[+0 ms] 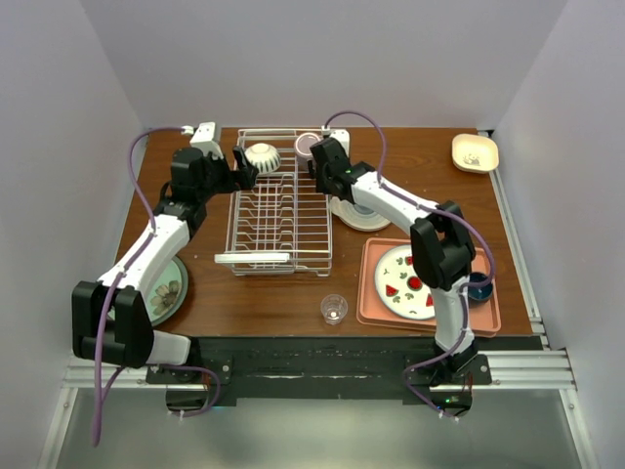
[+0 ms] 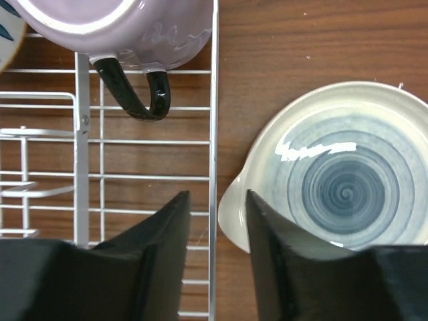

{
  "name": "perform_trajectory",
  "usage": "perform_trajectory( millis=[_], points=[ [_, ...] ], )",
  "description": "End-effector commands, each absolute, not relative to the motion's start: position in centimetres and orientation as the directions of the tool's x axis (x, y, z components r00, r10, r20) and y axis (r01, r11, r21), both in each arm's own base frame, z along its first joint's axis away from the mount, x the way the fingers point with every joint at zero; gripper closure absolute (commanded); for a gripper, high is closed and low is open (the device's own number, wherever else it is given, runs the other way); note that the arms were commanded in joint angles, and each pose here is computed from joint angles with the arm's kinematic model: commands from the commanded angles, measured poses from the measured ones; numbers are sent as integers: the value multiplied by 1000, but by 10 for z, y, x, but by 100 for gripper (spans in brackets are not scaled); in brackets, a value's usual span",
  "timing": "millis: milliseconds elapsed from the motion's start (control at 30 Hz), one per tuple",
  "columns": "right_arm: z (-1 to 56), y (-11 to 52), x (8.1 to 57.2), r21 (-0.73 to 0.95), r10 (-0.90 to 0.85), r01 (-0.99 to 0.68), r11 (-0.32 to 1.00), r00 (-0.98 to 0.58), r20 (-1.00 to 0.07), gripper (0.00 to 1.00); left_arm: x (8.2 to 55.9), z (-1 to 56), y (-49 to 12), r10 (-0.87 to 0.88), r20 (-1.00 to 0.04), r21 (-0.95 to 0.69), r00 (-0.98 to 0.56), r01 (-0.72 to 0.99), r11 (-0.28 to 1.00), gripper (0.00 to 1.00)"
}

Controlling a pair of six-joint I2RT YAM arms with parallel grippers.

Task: Load the mixed dishes into the dish rack
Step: Place the cup upside down on the dish rack

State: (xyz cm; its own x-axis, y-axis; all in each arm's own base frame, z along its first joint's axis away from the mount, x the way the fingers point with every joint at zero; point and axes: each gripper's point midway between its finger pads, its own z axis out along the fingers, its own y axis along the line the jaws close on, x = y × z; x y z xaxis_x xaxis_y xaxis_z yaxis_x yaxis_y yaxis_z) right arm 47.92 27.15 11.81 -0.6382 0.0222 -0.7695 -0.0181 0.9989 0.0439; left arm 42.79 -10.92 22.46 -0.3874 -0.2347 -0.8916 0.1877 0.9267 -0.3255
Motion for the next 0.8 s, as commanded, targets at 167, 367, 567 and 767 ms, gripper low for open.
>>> perform_trajectory(
  millis=[167,367,567,767],
  points=[
    [227,255,450,166,127,-33,986,-502,-856,33,418,276,-103,-241,-931,-301,-274,204,932,0],
    [230,202,392,132,116,4,991,-499,-859,24,403,285,-94,-282,-930,-325,-235,165,931,0],
    [190,177,315,155,64,-102,983,-597,-800,21,377,316,-87,-354,-930,-367,-100,180,913,0],
    [126,200,234,298,-97,-374,879,-750,-655,26,368,328,-86,-363,-928,-372,-82,192,908,0]
  ],
)
